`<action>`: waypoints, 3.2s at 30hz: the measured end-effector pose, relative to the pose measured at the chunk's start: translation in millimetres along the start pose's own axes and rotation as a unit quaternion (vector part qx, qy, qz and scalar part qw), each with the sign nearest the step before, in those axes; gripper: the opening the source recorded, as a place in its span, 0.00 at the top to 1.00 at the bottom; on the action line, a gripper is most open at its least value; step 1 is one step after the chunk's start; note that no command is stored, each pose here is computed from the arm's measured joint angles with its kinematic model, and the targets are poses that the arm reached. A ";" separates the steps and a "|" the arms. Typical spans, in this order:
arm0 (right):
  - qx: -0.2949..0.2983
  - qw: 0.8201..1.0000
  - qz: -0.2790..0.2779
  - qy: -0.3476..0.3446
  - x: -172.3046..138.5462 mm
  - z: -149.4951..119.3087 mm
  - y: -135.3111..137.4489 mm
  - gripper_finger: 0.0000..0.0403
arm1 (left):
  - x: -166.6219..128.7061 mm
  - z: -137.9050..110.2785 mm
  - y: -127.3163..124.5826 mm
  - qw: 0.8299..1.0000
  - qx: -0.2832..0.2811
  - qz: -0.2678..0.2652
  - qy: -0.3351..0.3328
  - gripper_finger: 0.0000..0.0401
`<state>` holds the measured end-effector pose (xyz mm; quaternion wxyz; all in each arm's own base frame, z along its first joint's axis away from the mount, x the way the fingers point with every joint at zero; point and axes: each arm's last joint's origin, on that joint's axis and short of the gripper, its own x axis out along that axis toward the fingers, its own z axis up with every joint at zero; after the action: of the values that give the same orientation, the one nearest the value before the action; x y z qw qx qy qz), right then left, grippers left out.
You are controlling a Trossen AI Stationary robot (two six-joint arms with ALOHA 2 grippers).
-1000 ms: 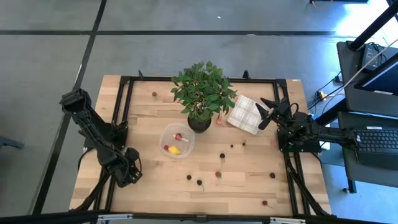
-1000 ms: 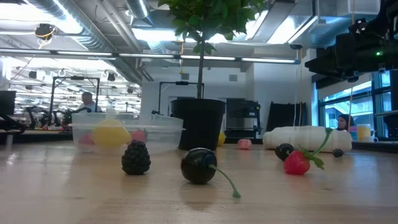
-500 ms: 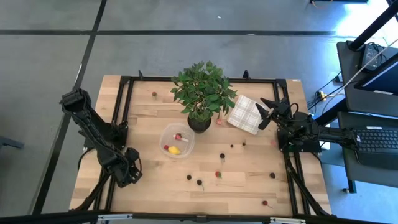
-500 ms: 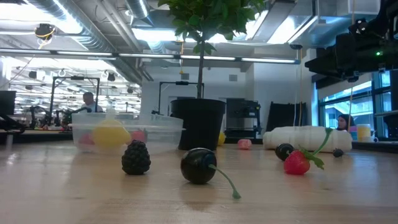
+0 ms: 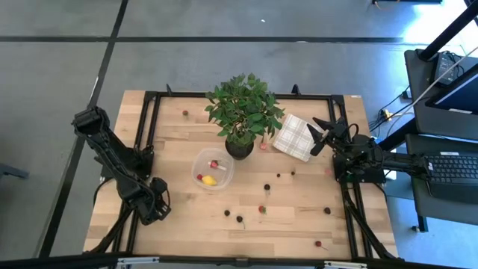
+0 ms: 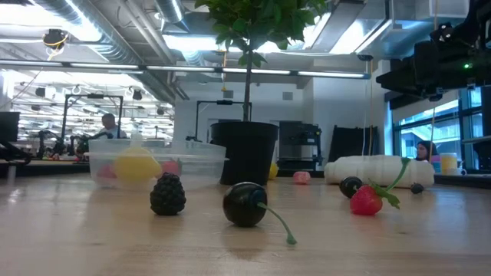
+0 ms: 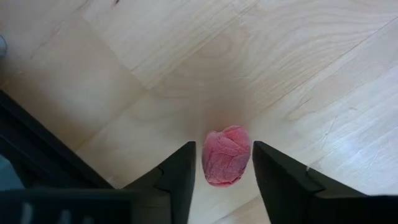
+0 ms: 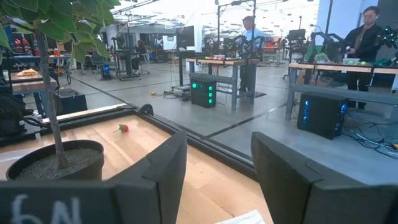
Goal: Pick and placing Produce into tupperware
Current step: Put the bottom left pink peach into the transparent bin
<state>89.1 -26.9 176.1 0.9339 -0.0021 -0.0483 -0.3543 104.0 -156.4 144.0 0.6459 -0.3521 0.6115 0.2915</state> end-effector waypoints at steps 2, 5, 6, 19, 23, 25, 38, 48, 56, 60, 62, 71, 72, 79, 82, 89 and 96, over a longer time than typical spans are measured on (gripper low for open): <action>0.000 1.000 0.000 0.000 0.0 0.1 0.0 0.55 | 0.0 0.0 0.0 1.000 0.000 0.000 0.000 0.68; 0.000 1.000 0.000 0.000 0.0 0.0 0.0 0.55 | 0.0 0.0 0.0 1.000 0.000 0.000 0.000 0.74; 0.001 1.000 0.000 0.000 0.0 0.0 0.0 0.55 | 0.0 0.0 0.0 1.000 0.000 0.000 0.000 0.76; 0.001 1.000 0.000 0.000 0.0 0.0 0.0 0.55 | 0.0 0.0 0.0 1.000 0.000 0.000 0.000 0.74; 0.001 1.000 0.000 0.000 0.0 0.0 0.0 0.55 | 0.0 0.0 0.0 1.000 0.000 0.000 0.000 0.72; 0.000 1.000 0.000 0.000 0.0 0.0 0.0 0.55 | 0.0 0.0 0.0 1.000 0.000 0.000 0.000 0.72; 0.000 1.000 0.000 0.000 0.0 0.0 0.0 0.55 | -0.9 5.3 -2.3 0.995 0.010 -0.038 -0.095 0.72; 0.001 1.000 0.000 0.000 0.0 0.0 0.0 0.55 | -6.7 16.6 -7.0 0.940 0.076 -0.096 -0.317 0.72; 0.001 1.000 0.000 0.000 0.0 0.0 0.0 0.55 | -13.8 36.9 -12.2 0.871 0.058 -0.110 -0.476 0.72; 0.001 1.000 0.000 0.000 0.0 0.0 0.0 0.55 | -13.5 52.9 -17.4 0.871 0.049 -0.083 -0.482 0.72; 0.001 1.000 0.000 0.000 0.0 0.1 0.0 0.55 | -13.1 61.4 -22.1 0.875 0.051 -0.073 -0.476 0.72; 0.002 1.000 0.000 -0.003 0.0 0.7 0.0 0.55 | -16.6 106.8 -46.9 0.895 0.078 -0.087 -0.432 0.72; 0.002 1.000 0.000 -0.003 0.0 0.7 0.0 0.55 | -17.2 112.3 -48.7 0.898 0.083 -0.093 -0.422 0.72; 0.002 1.000 0.000 -0.003 0.0 0.7 0.0 0.55 | -17.6 143.3 -48.2 0.923 0.078 -0.126 -0.354 0.72; 0.002 1.000 0.000 -0.003 0.0 0.7 0.0 0.55 | -16.8 153.5 -44.6 0.933 0.076 -0.131 -0.326 0.72; -0.006 1.000 0.000 -0.003 0.0 0.7 0.0 0.55 | -16.2 172.5 -36.8 0.948 0.052 -0.150 -0.276 0.75; -0.012 1.000 0.000 -0.003 0.0 0.7 0.0 0.55 | -36.7 181.6 -41.9 0.956 0.077 -0.123 -0.253 0.84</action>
<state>89.0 -26.9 176.7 0.9336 -0.0139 -0.0469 -0.3549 240.9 -31.4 185.4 0.8357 -0.2886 0.4001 0.2412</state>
